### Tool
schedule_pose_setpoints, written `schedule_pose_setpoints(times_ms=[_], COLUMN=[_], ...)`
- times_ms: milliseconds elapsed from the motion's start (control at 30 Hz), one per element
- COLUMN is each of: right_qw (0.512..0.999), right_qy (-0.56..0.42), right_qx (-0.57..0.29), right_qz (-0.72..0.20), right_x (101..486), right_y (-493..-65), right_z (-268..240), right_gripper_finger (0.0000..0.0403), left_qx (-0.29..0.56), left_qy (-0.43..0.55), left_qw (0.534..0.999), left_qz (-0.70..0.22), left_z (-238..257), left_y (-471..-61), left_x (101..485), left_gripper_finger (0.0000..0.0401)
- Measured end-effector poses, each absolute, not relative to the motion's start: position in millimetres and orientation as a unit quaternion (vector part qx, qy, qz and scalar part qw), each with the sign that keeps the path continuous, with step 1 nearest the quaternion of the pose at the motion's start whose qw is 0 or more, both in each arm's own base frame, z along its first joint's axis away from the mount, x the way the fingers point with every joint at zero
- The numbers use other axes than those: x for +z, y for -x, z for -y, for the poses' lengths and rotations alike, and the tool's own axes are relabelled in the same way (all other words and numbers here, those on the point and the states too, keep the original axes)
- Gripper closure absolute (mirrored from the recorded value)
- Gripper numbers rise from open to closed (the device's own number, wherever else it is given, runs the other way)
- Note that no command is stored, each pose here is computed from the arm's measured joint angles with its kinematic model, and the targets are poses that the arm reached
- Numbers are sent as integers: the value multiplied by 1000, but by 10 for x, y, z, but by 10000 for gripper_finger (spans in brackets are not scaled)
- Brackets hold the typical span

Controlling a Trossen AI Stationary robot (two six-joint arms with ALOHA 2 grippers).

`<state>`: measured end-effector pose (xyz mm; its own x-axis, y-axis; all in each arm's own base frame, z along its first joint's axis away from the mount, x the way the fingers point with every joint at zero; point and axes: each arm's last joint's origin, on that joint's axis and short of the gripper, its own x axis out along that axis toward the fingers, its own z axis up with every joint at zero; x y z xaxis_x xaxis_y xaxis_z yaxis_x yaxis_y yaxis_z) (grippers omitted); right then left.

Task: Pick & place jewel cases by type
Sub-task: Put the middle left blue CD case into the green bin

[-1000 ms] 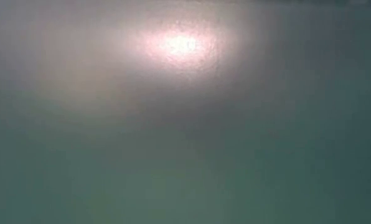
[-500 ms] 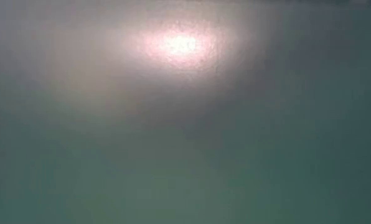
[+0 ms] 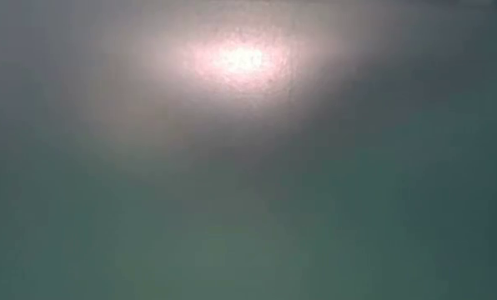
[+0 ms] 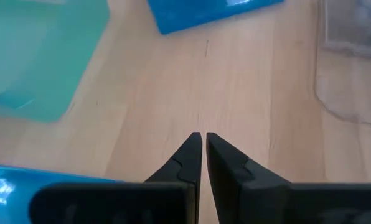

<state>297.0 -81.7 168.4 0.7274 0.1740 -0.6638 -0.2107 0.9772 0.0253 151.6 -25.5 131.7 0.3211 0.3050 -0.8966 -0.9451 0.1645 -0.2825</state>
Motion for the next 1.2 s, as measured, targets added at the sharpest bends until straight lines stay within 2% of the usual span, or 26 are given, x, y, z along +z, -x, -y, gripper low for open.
schedule_pose_setpoints(times_ms=[467, 633, 733, 933, 1200], right_qw=[927, 927, 927, 928, 937], right_qy=[26, 26, 26, 42, 64], right_qx=[105, 105, 105, 110, 106], right_qz=[-359, -359, -359, -354, -326], right_x=[1630, 1630, 1629, 1634, 1666], right_y=[-2989, -2989, -2989, -2994, -3041], right_z=[824, 823, 823, 825, 841], right_gripper_finger=[373, 373, 373, 373, 373], left_qx=[406, 402, 416, 449, 447], left_qy=[471, 451, 432, 418, 439], left_qw=[723, 733, 724, 675, 663], left_qz=[-301, -313, -341, -410, -411], left_z=[-253, -296, -298, -245, -201], left_y=[-1789, -1812, -1808, -1669, -1639], left_x=[1425, 1486, 1567, 1550, 1432], left_gripper_finger=[400, 400, 400, 400, 400])
